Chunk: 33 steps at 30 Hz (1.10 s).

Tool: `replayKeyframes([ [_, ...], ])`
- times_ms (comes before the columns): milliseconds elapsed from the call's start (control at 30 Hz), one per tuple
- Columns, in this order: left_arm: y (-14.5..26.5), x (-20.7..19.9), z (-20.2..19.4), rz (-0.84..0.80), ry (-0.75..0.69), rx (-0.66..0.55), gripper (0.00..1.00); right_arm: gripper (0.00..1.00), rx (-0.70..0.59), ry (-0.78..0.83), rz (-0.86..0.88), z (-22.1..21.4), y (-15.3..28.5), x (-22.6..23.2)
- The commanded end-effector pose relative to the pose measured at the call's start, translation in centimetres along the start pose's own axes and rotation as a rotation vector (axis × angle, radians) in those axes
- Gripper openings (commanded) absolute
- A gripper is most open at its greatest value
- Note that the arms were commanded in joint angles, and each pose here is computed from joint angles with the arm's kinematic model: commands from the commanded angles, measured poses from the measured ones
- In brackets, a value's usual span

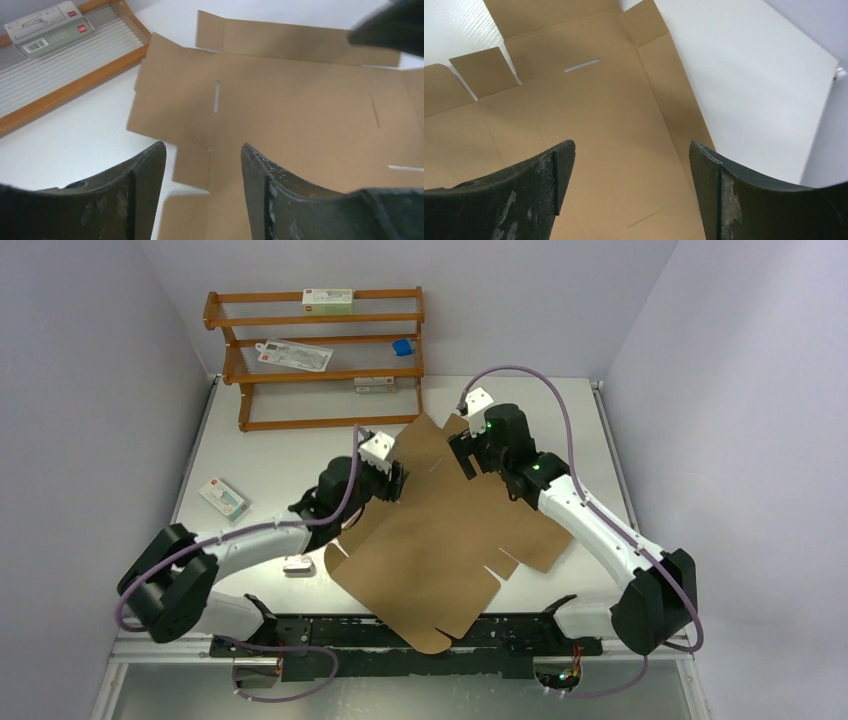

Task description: Fold the paper box

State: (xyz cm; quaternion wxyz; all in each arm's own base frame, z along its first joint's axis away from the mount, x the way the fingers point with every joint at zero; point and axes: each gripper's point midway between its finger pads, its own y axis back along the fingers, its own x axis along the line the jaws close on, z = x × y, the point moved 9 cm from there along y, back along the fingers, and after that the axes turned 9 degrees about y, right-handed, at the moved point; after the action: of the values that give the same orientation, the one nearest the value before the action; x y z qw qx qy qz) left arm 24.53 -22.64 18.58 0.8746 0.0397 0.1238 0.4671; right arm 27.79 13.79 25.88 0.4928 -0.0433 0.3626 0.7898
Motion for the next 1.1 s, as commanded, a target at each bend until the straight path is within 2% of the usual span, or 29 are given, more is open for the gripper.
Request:
replayKeyframes([
  [0,-2.9,2.3,0.7,-0.024,0.012,0.101,0.64,0.89,-0.042,-0.088,0.048,-0.5,-1.7,0.3],
  [200,-7.9,5.5,1.0,-0.039,0.033,0.232,0.69,0.89,-0.062,-0.120,0.020,-1.3,-2.4,-0.9],
  [367,-11.5,7.8,0.7,-0.095,0.085,0.309,0.68,0.88,-0.096,-0.112,0.010,-1.4,-2.6,-1.0],
  [700,-16.7,10.8,-1.5,-0.155,0.179,0.393,0.66,0.88,-0.099,-0.093,-0.015,-1.8,-2.6,-1.1],
  [967,-18.7,11.4,-3.3,-0.221,0.215,0.453,0.58,0.88,-0.085,-0.079,-0.017,-1.3,-3.4,-1.3],
  [1067,-19.0,11.4,-3.3,-0.234,0.214,0.456,0.48,0.88,-0.076,-0.071,-0.022,-1.1,-4.0,-1.4],
])
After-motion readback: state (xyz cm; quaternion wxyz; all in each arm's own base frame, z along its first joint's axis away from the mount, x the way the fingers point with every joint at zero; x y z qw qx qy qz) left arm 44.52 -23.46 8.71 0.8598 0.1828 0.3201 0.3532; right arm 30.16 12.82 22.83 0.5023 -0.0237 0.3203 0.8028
